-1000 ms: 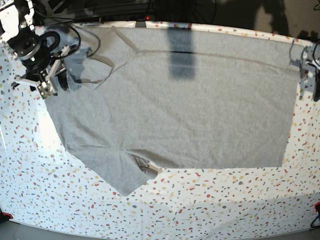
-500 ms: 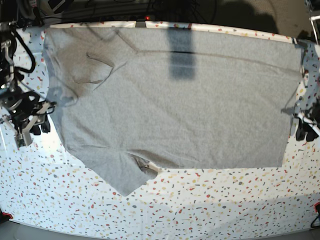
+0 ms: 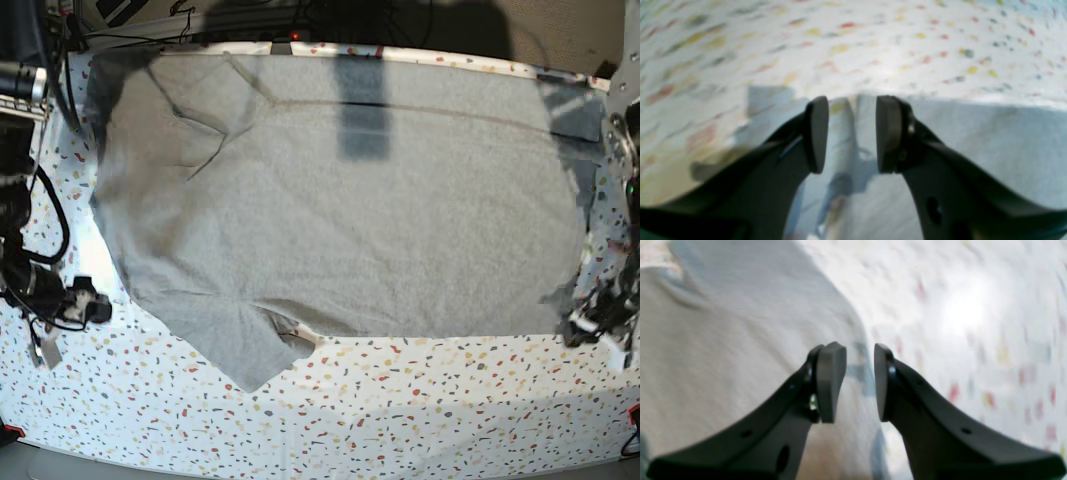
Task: Fold the T-shirt properly
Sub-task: 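Release the shirt and move both grippers toward the hem corners, then grasp the hem corners with the left and right grippers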
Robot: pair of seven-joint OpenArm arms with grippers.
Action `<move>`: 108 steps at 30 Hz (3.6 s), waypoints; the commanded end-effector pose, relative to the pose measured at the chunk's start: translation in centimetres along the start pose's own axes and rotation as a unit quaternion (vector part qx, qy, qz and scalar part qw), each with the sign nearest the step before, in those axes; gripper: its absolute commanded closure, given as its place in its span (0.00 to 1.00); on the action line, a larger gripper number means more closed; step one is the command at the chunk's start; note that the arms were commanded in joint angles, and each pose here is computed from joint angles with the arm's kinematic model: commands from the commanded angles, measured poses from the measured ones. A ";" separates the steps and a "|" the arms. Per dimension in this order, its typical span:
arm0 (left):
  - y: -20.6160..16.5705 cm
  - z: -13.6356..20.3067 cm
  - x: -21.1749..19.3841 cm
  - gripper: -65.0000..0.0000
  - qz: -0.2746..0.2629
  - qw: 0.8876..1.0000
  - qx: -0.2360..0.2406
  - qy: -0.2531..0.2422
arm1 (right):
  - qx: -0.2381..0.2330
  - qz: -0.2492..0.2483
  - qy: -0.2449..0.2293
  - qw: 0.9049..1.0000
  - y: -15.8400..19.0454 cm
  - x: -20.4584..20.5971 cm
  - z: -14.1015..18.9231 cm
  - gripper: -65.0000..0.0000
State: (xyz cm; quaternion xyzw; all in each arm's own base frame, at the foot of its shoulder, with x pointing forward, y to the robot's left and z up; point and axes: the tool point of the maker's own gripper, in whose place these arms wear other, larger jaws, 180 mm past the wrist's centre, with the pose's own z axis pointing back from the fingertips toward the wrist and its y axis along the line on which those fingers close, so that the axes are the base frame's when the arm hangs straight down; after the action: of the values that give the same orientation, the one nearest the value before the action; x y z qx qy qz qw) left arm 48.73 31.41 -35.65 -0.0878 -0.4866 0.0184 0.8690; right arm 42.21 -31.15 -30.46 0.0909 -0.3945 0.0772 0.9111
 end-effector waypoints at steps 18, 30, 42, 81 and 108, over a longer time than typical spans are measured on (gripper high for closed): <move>3.1 -0.5 -1.9 0.65 0.024 0.996 0.085 0.023 | 0.043 0.064 0.033 0.996 5.7 0.3 -3.5 0.71; 0.3 -1.5 -5.2 0.65 0.012 0.997 0.053 0.056 | 0.046 0.064 0.030 0.996 6.1 0.9 -3.6 0.71; 0.3 -1.4 -4.4 1.00 0.011 0.998 0.043 0.038 | 0.045 0.065 0.026 0.996 6.0 1.3 -3.5 0.71; 0.9 -1.3 -3.6 0.64 0.027 0.998 0.058 0.014 | 0.070 0.064 0.044 0.995 8.3 0.5 -4.6 0.71; 0.1 -1.2 -7.6 1.00 0.034 0.996 0.051 0.068 | 0.002 0.203 0.049 0.978 8.5 2.9 -8.4 0.51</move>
State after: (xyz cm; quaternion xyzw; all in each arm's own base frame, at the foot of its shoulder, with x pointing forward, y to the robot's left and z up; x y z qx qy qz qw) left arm 45.33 29.99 -43.29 -0.0675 -0.4257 0.0709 0.8996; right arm 46.67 -20.22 -35.67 0.0168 -0.3280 0.2727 0.9043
